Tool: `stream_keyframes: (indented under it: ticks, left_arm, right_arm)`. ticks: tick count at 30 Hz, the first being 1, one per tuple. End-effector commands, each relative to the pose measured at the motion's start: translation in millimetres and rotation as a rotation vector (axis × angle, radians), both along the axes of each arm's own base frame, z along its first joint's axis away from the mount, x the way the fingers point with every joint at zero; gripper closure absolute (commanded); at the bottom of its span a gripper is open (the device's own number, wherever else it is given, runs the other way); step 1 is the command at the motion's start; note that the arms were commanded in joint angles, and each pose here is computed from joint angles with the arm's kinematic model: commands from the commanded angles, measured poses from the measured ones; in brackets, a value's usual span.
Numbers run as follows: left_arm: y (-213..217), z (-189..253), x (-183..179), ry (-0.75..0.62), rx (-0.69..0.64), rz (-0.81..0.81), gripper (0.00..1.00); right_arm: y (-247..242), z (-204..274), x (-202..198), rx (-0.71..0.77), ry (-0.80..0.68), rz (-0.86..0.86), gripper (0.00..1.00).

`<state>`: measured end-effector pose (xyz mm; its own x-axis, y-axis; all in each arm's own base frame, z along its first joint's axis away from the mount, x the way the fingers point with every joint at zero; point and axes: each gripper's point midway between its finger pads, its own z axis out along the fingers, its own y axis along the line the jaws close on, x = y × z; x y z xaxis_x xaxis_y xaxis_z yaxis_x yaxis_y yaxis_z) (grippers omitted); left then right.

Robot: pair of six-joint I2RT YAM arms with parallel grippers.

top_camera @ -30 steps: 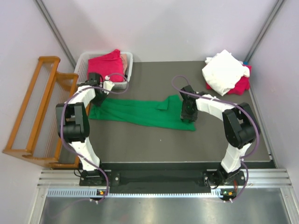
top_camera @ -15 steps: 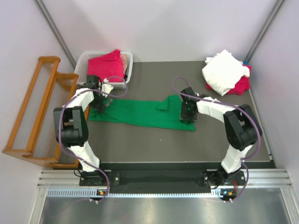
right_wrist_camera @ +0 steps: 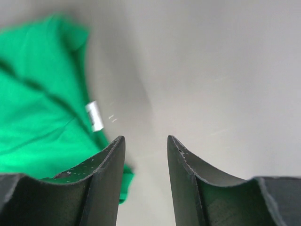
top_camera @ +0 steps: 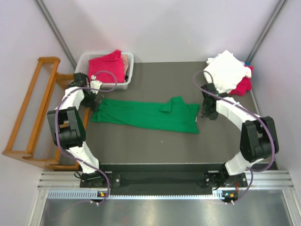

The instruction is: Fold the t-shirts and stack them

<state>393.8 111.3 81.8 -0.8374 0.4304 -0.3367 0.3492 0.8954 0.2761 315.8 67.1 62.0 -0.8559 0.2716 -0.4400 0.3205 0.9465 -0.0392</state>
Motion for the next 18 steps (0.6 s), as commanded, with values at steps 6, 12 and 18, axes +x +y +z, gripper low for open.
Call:
stream_keyframes:
  ticks: [6,12,18]
  left_arm:
    - [-18.1,59.3,2.7,-0.113,-0.069,-0.025,0.01]
    - [-61.3,67.9,-15.5,-0.104,-0.12,-0.098,0.01]
    - [-115.3,53.2,-38.7,-0.11,-0.142,-0.171,0.01]
  right_arm:
    - [69.8,44.0,12.4,0.177,-0.118,0.17,0.62]
    - [156.7,17.1,-13.4,0.166,-0.01,0.399,0.62]
    - [180.8,-6.2,-25.5,0.172,0.05,0.454,0.61]
